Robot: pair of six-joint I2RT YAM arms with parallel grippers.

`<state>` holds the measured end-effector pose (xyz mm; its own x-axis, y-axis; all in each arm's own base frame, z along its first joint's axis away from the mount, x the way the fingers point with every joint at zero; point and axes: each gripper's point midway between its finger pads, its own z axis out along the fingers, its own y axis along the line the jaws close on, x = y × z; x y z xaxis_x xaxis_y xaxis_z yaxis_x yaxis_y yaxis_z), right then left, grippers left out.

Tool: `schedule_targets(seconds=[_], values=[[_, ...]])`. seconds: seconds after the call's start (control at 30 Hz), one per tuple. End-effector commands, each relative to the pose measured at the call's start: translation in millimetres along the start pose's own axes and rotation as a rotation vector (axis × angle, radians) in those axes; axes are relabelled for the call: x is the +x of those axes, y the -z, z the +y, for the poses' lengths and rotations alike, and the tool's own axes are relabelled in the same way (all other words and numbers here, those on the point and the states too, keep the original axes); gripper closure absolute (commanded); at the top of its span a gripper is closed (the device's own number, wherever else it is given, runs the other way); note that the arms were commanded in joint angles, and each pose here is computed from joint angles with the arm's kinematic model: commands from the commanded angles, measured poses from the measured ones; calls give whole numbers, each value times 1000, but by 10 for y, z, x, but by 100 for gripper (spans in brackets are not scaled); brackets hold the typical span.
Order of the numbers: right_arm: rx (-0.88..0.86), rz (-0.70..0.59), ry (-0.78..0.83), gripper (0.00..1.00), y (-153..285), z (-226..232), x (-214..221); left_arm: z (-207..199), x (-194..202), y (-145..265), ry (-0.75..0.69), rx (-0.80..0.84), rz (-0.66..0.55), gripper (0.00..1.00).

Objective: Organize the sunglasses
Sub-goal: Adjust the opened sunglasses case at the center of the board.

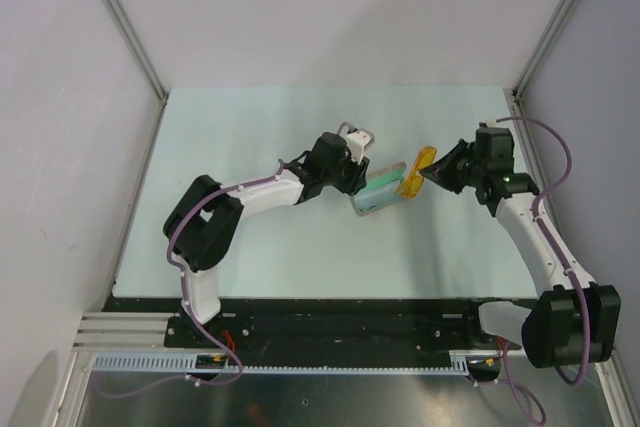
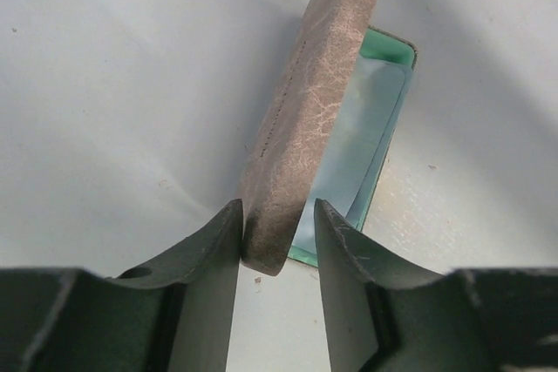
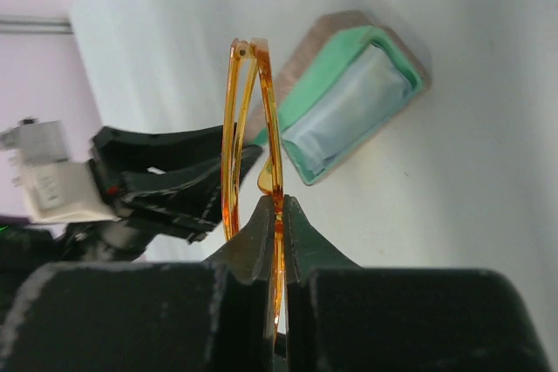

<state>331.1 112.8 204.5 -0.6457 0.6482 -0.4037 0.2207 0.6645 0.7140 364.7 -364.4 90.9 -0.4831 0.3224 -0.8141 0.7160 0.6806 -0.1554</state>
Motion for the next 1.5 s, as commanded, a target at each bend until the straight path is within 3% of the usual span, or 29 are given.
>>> schedule_targets(seconds=[0.0,0.33,0.93,1.0,1.23,1.47], values=[[107,-32,-41,100,-171,-234,50,-35,-159,48,12,-1,-47,59],[239,16,-41,100,-546,-556,322,-80,-176,71,23,19,-49,77],[343,80,28,100,-850,-777,473,-591,-169,149,44,129,-45,69],[363,70,14,100,-850,-795,451,-607,-191,166,37,131,-51,66],[405,38,-55,100,-793,-765,412,-653,-396,207,-10,124,-102,36],[436,40,-74,100,-675,-804,402,-601,-622,273,-33,80,-158,30]])
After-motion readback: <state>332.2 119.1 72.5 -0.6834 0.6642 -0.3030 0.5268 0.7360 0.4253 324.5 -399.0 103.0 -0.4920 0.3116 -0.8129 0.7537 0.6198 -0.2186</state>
